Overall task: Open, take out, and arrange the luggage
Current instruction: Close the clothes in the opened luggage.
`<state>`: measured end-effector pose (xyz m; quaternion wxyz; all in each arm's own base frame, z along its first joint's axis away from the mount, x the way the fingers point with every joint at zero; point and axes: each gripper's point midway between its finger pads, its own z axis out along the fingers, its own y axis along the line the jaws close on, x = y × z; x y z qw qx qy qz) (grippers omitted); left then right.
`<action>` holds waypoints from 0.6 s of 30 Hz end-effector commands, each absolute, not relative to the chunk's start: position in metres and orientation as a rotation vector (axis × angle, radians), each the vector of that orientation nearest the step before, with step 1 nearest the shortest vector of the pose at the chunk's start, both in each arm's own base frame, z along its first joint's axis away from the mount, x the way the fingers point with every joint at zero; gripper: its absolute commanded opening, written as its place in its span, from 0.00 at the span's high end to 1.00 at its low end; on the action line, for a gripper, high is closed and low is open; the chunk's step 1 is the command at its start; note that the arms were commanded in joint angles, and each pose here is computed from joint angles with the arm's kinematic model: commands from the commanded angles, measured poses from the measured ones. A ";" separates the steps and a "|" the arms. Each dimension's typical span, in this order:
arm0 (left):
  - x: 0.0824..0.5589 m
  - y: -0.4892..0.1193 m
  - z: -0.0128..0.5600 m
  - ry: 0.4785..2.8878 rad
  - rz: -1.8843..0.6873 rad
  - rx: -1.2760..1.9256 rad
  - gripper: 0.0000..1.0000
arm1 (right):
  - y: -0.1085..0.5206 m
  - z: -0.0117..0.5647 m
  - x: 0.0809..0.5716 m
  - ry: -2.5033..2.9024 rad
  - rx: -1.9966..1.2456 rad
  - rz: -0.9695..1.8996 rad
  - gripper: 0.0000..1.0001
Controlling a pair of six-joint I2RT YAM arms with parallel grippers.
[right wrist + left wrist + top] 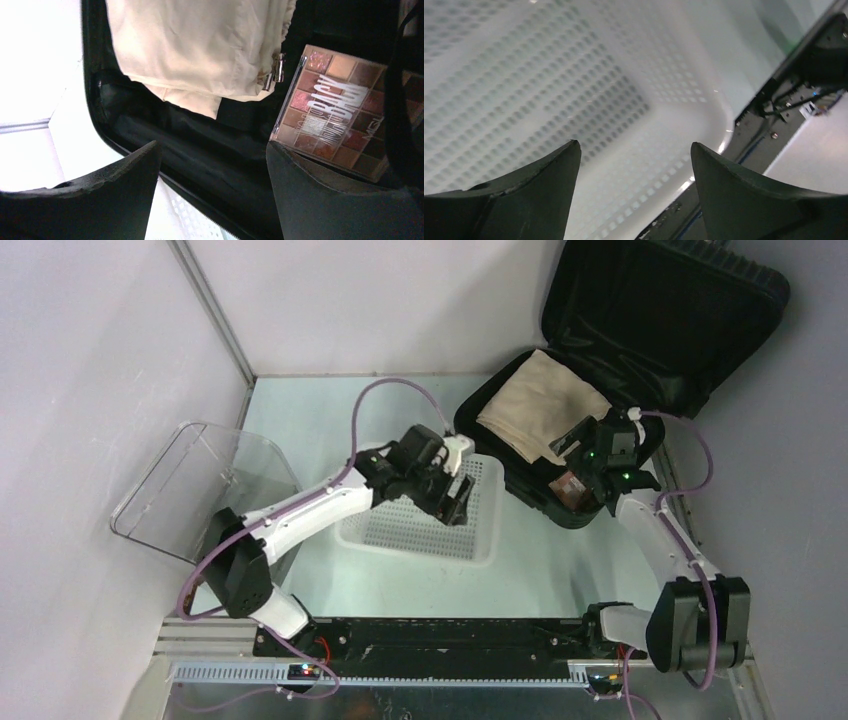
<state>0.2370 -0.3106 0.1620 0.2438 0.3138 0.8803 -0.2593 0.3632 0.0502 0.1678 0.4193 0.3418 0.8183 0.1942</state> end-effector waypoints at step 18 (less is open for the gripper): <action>0.164 -0.430 0.159 2.187 -1.122 1.062 0.24 | 0.082 0.131 0.421 1.887 1.189 0.670 0.21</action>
